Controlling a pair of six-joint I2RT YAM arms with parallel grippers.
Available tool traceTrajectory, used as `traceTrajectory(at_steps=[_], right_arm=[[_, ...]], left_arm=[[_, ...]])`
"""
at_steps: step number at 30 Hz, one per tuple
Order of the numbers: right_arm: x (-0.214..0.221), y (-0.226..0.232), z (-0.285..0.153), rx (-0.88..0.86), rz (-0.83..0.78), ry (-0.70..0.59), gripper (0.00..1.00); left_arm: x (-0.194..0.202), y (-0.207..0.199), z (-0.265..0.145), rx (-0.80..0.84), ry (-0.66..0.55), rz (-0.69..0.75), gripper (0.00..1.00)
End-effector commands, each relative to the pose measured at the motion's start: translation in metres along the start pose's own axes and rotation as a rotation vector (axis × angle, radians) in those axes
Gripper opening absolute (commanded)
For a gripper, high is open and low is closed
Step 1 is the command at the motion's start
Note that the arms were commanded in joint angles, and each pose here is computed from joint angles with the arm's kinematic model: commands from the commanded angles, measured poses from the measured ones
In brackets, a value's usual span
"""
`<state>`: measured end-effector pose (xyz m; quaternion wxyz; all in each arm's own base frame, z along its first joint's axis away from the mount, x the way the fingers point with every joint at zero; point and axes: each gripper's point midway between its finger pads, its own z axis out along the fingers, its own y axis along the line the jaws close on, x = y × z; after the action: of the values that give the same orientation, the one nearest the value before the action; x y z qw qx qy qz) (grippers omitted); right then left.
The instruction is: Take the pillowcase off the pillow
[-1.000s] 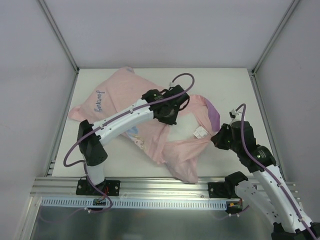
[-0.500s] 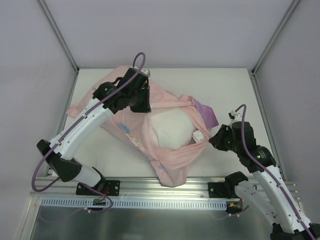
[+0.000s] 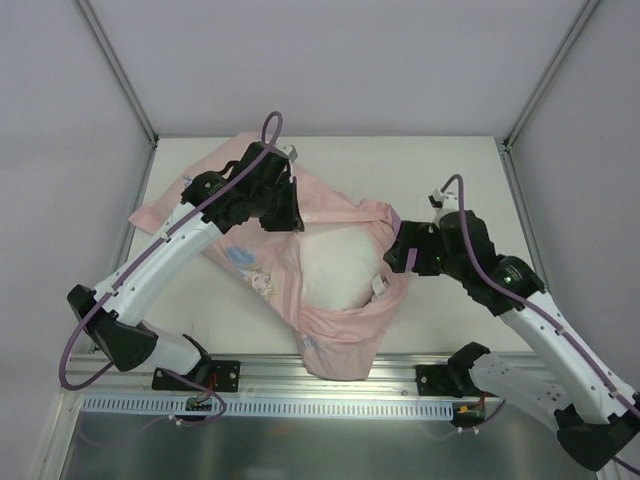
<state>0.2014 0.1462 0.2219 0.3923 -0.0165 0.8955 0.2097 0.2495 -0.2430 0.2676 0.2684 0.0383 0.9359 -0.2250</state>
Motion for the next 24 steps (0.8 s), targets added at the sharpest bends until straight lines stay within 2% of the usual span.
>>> traceTrajectory(at_steps=[1, 4, 7, 8, 11, 17, 24], right_arm=[[-0.016, 0.007, 0.016, 0.031, -0.082, -0.014, 0.91], [-0.011, 0.001, 0.038, 0.086, -0.11, 0.034, 0.82], [-0.015, -0.018, 0.051, 0.155, -0.097, 0.048, 0.46], [-0.018, -0.025, 0.052, 0.169, -0.076, 0.044, 0.24], [-0.033, -0.049, 0.054, 0.19, -0.003, -0.004, 0.01], [-0.059, -0.071, 0.063, 0.167, 0.111, -0.037, 0.01], [-0.086, -0.092, 0.104, 0.069, 0.381, -0.044, 0.01]], left_arm=[[-0.007, -0.011, -0.013, 0.065, -0.04, -0.019, 0.0], [-0.007, -0.012, -0.014, 0.068, -0.043, -0.023, 0.0], [-0.003, -0.012, -0.016, 0.078, -0.034, -0.023, 0.0], [-0.003, -0.013, -0.018, 0.085, -0.035, -0.022, 0.0], [0.002, -0.013, -0.024, 0.105, -0.031, -0.021, 0.0], [0.023, -0.012, -0.035, 0.164, 0.006, 0.025, 0.0], [0.042, 0.0, -0.036, 0.157, 0.027, 0.037, 0.0]])
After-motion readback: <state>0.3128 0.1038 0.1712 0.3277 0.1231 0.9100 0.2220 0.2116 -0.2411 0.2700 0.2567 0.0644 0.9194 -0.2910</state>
